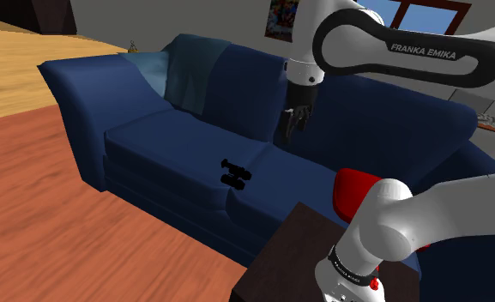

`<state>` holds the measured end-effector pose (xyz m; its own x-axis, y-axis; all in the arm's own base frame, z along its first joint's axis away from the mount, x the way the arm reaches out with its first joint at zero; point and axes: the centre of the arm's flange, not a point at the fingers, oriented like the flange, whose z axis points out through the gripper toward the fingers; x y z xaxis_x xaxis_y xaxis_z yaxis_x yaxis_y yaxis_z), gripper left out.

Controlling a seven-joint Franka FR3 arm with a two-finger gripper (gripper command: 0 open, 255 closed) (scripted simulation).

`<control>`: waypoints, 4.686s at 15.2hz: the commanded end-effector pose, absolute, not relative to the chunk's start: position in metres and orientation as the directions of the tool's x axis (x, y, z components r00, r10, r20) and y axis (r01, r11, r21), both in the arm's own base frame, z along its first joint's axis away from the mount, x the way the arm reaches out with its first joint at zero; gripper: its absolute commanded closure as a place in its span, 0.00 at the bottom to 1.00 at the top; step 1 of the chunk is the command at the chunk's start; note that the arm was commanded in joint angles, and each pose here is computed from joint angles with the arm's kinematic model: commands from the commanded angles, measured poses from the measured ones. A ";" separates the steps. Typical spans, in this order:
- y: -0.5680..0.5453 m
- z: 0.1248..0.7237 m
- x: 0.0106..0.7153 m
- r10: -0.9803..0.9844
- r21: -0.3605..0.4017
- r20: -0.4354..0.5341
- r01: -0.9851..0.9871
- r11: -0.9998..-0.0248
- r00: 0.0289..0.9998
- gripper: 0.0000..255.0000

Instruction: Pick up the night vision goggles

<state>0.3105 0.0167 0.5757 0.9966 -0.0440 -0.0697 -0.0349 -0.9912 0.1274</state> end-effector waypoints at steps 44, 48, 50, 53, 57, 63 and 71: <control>-0.226 0.184 0.611 0.180 0.023 0.054 0.179 -0.983 0.982 0.00; -0.226 0.163 0.611 0.180 0.023 0.054 0.179 -0.983 0.982 0.00; -0.226 0.152 0.611 0.180 0.023 0.054 0.179 -0.983 0.982 0.00; -0.226 0.144 0.611 0.180 0.023 0.054 0.179 -0.983 0.982 0.00; -0.227 0.144 0.611 0.180 0.023 0.054 0.179 -0.983 0.982 1.00; -0.226 0.144 0.611 0.180 0.023 0.054 0.179 -0.983 0.982 1.00; -0.226 0.186 0.611 0.180 0.023 0.054 0.179 -0.983 0.982 1.00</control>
